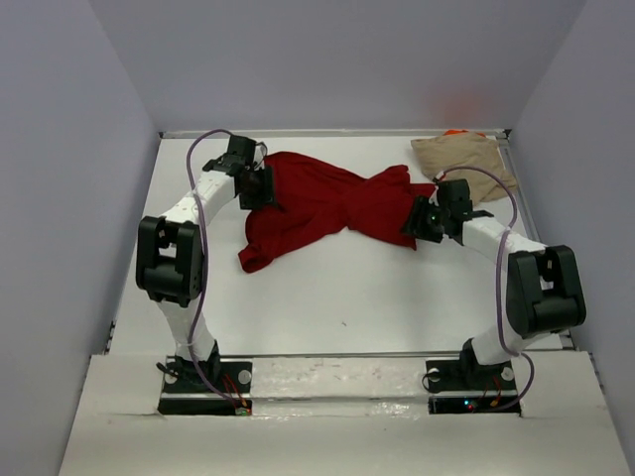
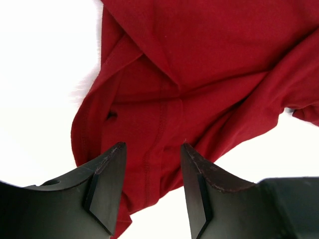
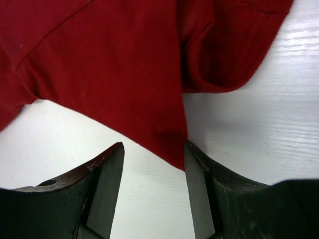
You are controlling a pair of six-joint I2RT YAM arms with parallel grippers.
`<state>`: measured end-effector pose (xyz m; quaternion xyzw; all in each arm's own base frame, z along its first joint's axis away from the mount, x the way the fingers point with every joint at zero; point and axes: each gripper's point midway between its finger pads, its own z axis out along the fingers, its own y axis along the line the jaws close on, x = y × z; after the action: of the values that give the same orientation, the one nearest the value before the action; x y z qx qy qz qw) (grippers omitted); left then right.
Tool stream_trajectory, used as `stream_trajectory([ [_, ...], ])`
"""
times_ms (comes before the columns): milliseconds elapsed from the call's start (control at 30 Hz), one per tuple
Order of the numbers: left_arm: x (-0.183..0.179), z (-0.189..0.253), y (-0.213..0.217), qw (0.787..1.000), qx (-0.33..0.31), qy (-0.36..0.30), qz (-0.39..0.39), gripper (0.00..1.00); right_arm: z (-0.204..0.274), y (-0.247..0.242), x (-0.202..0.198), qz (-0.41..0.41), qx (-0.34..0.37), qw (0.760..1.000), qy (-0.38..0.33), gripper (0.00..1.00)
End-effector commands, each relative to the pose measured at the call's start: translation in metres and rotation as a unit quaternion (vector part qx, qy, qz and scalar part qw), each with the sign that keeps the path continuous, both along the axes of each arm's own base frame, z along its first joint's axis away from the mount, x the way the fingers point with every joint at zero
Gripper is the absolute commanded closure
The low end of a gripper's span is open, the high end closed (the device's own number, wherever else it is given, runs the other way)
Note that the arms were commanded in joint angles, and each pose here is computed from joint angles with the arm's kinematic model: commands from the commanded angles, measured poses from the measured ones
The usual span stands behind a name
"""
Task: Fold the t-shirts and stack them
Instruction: Flatten the tshirt out
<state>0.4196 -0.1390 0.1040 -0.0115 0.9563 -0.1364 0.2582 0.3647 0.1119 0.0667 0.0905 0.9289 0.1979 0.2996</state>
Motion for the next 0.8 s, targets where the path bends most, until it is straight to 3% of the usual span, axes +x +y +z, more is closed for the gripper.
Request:
stream_trajectory([
  [0, -0.004, 0.01, -0.008, 0.999, -0.029, -0.009, -0.018, 0.43, 0.015, -0.008, 0.012, -0.006, 0.008, 0.999, -0.038, 0.43],
  [533, -0.004, 0.005, -0.011, 0.999, -0.028, 0.0, -0.022, 0.43, 0.006, -0.004, 0.001, -0.006, 0.032, 0.999, -0.023, 0.45],
  [767, -0.017, 0.0, -0.01, 1.0, 0.024, 0.002, -0.016, 0.43, 0.002, -0.001, 0.004, 0.002, 0.038, 0.999, -0.019, 0.46],
])
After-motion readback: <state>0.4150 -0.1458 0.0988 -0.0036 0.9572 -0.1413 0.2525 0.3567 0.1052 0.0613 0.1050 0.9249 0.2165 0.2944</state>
